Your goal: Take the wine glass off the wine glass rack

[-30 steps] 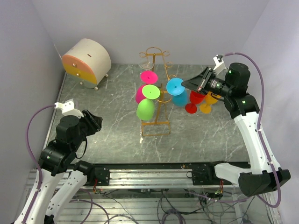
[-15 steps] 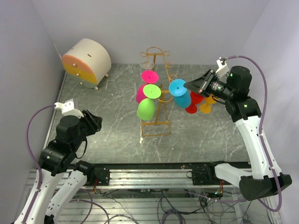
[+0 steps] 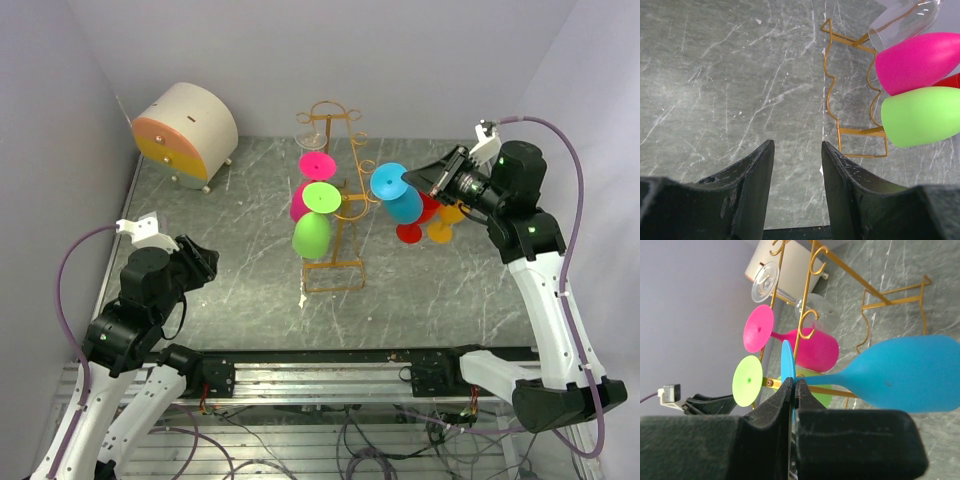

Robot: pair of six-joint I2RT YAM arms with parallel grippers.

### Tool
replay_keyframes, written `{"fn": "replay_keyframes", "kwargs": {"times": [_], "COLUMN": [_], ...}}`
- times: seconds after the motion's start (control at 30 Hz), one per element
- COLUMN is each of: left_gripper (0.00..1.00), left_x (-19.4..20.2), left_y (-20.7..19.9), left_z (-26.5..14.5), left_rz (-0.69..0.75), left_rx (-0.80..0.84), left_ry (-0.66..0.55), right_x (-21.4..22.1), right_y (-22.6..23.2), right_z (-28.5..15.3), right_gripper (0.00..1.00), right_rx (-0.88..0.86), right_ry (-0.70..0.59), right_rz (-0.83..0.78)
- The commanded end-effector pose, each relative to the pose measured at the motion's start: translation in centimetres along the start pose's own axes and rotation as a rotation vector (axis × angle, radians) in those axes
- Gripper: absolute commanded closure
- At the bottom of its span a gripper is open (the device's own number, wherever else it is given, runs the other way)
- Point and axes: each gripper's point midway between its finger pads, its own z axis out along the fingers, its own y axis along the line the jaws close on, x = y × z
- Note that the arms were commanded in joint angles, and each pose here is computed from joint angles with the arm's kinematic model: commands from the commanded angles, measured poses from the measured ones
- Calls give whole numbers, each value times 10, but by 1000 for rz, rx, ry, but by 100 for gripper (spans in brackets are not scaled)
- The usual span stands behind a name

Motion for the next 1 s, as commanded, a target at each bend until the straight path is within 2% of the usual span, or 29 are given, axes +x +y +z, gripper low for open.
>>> {"fn": "replay_keyframes", "kwargs": {"times": [0.0, 0.23, 0.33, 0.47, 0.67, 0.97], "left_gripper": [46, 46, 46, 46, 46, 45], "left_x": [-6, -2, 1, -7, -23, -29], "left_y": [0, -3, -13, -35, -58, -72], "left_z": [-1, -2, -6, -20, -44, -62], "left_rz": [-8, -28, -74, -148, -219, -298], "left_rx": [-5, 13, 59, 157, 243, 307], "left_ry": [-27, -10, 12, 19, 35, 55], "right_x": [-25, -64, -67, -62, -62, -68], "right_y": [18, 55, 78, 106, 138, 169], "right_z": [-17, -67, -84, -93, -95, -62], "right_gripper": [100, 100, 100, 100, 100, 100], "right_rx": [-25, -47, -108, -217, -333, -401], "right_ry": [-124, -335, -368, -341, -303, -223], "right_rz": [-128, -463, -571, -663, -716, -737]}}
